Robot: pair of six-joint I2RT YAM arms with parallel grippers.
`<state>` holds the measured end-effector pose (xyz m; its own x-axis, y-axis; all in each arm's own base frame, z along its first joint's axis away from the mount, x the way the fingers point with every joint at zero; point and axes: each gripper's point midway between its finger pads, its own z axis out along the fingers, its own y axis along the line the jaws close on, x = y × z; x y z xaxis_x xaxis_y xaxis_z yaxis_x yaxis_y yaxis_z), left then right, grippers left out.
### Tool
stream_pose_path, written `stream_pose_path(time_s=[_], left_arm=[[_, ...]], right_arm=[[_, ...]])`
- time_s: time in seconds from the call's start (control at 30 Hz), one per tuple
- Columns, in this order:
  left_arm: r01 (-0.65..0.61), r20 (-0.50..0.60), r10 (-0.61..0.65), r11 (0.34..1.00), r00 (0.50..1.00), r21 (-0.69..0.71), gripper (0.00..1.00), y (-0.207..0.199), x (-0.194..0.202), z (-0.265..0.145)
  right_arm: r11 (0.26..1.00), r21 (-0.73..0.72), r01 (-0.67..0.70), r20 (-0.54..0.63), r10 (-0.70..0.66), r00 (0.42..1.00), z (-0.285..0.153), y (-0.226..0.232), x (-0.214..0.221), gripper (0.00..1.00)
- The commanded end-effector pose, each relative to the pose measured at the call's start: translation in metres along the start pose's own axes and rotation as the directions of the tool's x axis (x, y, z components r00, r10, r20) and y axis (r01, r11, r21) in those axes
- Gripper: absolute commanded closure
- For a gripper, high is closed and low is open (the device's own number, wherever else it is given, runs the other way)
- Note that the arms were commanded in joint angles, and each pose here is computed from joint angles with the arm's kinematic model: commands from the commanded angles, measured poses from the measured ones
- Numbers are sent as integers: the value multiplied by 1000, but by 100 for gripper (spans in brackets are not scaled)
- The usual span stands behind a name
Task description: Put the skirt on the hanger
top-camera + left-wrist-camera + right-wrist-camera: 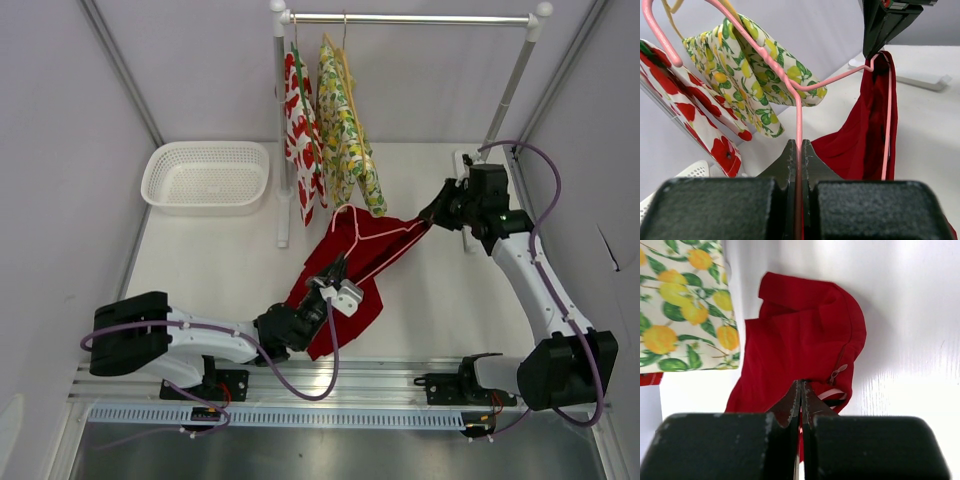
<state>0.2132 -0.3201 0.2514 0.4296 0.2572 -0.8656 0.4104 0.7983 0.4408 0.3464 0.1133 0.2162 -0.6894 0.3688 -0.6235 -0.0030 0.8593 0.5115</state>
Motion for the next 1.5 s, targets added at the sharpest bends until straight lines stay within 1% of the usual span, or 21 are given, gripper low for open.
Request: stream_pose_path(time_s=[0.0, 0.17, 0.33, 0.4, 0.53, 0.63, 0.7, 0.77, 0.83, 0.97, 1.2, 1.33, 1.47], left_arm=[[273, 219, -235, 949, 947, -159, 100, 57, -64, 0], [299, 271, -246, 938, 930, -174, 100, 63, -78, -1], [329, 319, -255, 922, 913, -203, 100, 77, -97, -1], [354, 346, -267, 909, 899, -218, 100, 85, -108, 0], [357, 379, -248, 899, 892, -252, 100, 96, -122, 1], [383, 411, -256, 885, 875, -265, 100, 104, -133, 1], [396, 424, -262, 878, 867, -269, 100, 107, -137, 1], [422, 452, -271, 864, 850, -276, 100, 114, -148, -3], [435, 471, -278, 859, 837, -268, 100, 121, -158, -5], [472, 496, -300, 840, 815, -268, 100, 132, -166, -10], [510, 532, -321, 821, 784, -256, 100, 140, -176, -13], [523, 554, -320, 813, 768, -255, 100, 145, -185, -12], [528, 573, -310, 808, 759, -262, 100, 148, -194, -10]], right_arm=[[1000, -7, 24, 19, -24, 1000, -18, 9, -10, 100], [998, -39, 39, 36, -38, 999, -32, 26, -19, 100], [995, -74, 72, 79, -66, 995, -52, 50, -34, 100], [992, -87, 87, 80, -80, 994, -56, 58, -34, 100], [988, -105, 112, 87, -103, 991, -65, 69, -35, 100], [985, -117, 126, 93, -116, 989, -71, 77, -35, 100], [982, -131, 136, 116, -121, 986, -80, 84, -40, 100], [981, -131, 146, 131, -129, 983, -89, 87, -44, 100], [982, -101, 160, 150, -144, 978, -94, 85, -52, 100], [978, -122, 171, 153, -152, 976, -99, 91, -54, 100], [970, -162, 184, 146, -160, 976, -105, 102, -50, 100], [964, -179, 194, 161, -166, 973, -115, 108, -52, 100], [949, -243, 201, 160, -165, 973, -127, 125, -46, 100]])
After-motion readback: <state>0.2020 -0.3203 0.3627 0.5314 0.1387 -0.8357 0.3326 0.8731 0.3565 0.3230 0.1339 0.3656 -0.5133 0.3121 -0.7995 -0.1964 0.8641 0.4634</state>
